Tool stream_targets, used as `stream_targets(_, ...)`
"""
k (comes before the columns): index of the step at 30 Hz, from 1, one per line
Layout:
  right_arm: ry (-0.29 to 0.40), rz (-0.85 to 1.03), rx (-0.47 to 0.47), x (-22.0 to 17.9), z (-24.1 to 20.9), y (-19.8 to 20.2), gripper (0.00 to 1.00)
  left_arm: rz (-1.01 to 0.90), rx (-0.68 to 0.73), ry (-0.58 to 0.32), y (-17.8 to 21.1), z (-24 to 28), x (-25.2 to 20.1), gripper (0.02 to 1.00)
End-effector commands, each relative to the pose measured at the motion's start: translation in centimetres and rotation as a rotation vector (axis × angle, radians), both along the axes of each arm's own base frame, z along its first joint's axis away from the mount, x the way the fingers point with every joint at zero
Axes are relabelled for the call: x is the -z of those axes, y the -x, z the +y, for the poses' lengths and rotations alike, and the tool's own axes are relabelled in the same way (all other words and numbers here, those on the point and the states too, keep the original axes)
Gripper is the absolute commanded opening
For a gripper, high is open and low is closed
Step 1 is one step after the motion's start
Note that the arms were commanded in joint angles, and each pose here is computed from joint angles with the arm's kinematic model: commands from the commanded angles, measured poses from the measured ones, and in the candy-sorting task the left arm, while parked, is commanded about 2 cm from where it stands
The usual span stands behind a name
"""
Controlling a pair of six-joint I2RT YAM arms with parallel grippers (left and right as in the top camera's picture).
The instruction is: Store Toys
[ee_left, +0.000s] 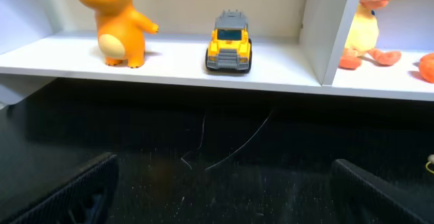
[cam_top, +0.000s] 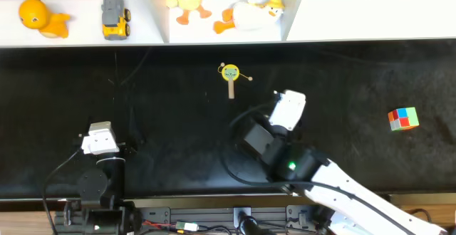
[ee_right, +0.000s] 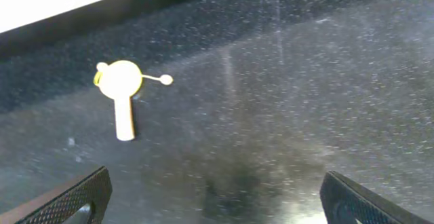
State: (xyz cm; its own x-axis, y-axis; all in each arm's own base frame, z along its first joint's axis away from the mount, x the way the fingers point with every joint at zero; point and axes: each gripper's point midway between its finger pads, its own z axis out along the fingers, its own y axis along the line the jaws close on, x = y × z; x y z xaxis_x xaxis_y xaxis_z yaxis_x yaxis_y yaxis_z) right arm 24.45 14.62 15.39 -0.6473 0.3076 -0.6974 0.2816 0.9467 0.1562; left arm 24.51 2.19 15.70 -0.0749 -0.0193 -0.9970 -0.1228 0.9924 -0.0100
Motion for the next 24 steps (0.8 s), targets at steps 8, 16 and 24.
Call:
stream_targets(8,-0.062,0.047,-0.013,-0.7,4.6,-2.1,0.996,-0.004,0.007,-0.022,0.0,-0.1,-0.1,0.998)
stream_targets(16,-0.04,0.15,-0.031,2.1,5.5,-2.3,0.998,-0.003,0.007,-0.022,0.0,-0.1,-0.1,0.998)
stream_targets(24,0.007,0.262,-0.162,3.2,7.1,-4.5,0.998,-0.003,0.007,-0.022,0.0,-0.1,-0.1,0.998)
